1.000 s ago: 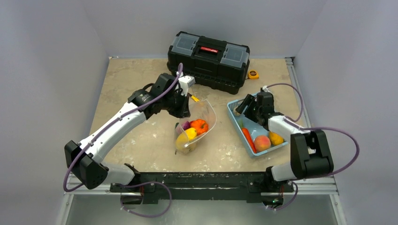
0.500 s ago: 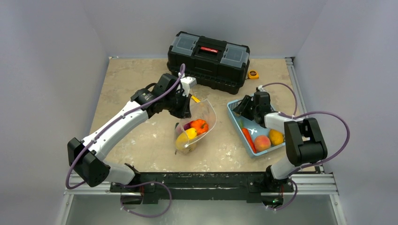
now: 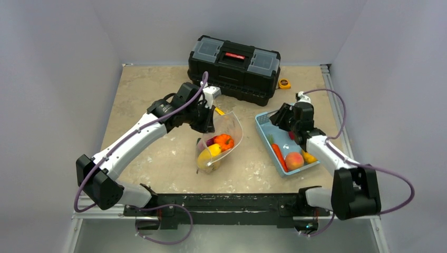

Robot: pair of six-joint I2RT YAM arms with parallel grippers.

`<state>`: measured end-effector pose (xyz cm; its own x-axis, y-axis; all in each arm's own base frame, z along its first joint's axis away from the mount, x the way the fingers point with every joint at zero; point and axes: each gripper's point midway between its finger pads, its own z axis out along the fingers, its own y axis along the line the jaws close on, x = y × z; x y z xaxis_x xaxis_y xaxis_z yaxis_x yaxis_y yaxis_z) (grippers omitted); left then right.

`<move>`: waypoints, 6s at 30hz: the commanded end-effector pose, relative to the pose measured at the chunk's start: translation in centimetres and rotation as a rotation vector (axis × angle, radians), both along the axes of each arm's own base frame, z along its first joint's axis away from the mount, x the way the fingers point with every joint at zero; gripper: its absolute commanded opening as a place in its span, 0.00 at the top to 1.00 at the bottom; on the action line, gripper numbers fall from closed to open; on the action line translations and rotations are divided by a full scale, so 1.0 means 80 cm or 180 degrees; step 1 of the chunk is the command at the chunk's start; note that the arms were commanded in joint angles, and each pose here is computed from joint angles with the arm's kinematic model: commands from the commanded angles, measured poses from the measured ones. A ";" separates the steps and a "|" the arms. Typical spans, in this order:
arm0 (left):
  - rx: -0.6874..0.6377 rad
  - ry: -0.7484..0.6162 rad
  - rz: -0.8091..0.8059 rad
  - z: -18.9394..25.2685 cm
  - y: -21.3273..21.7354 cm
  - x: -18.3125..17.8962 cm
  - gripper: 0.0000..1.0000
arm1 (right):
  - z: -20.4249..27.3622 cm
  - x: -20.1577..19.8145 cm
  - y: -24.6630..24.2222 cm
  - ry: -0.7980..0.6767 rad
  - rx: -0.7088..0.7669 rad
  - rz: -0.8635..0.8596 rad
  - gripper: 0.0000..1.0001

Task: Place the food in the zip-top bag and seal the zipper
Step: Pick up the fake vegetable from the bin, then place the fake vegetable in the zipper food storage bag, then pick up the fake vegetable from the bin.

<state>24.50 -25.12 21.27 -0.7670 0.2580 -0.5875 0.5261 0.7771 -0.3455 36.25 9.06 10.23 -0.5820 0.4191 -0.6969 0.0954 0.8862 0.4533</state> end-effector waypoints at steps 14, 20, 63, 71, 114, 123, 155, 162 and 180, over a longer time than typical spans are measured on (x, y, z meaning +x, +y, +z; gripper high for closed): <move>-0.0084 -0.0182 0.0054 0.023 0.000 0.009 1.00 | 0.199 -0.107 0.103 -0.0990 0.0568 0.0911 0.84; -0.0081 -0.0194 0.0063 0.025 0.002 0.009 1.00 | 0.258 -0.161 0.204 -0.1149 0.0711 0.1476 0.84; -0.0020 -0.0102 0.0063 0.011 -0.001 0.013 1.00 | 0.239 -0.125 0.079 -0.1100 -0.0524 0.0127 0.32; -0.0035 -0.0094 0.0055 0.012 -0.002 0.012 1.00 | 0.111 -0.081 0.017 -0.0357 -0.0484 -0.0072 0.35; -0.0090 -0.0068 -0.0003 0.016 -0.006 0.007 1.00 | -0.057 -0.142 -0.015 0.1296 0.0001 -0.0089 0.38; -0.0086 -0.0082 -0.0001 0.018 -0.004 0.006 1.00 | -0.080 -0.142 -0.016 0.1464 -0.0094 -0.0109 0.41; -0.0076 -0.0044 -0.0013 0.014 -0.007 0.007 1.00 | -0.047 -0.041 -0.056 0.1036 -0.0762 -0.0461 0.37; -0.0094 -0.0026 -0.0029 0.013 -0.008 0.006 1.00 | -0.053 -0.063 -0.037 0.0958 -0.0543 -0.0200 0.32; -0.0104 -0.0050 -0.0029 0.017 -0.007 0.005 1.00 | -0.069 -0.059 -0.044 0.1068 -0.0678 -0.0248 0.77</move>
<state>24.51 -25.22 20.90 -0.7746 0.2635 -0.5749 0.5233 0.7775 -0.3488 30.02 5.93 2.32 -0.8040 0.3436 -0.4853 0.2810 0.9388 0.1991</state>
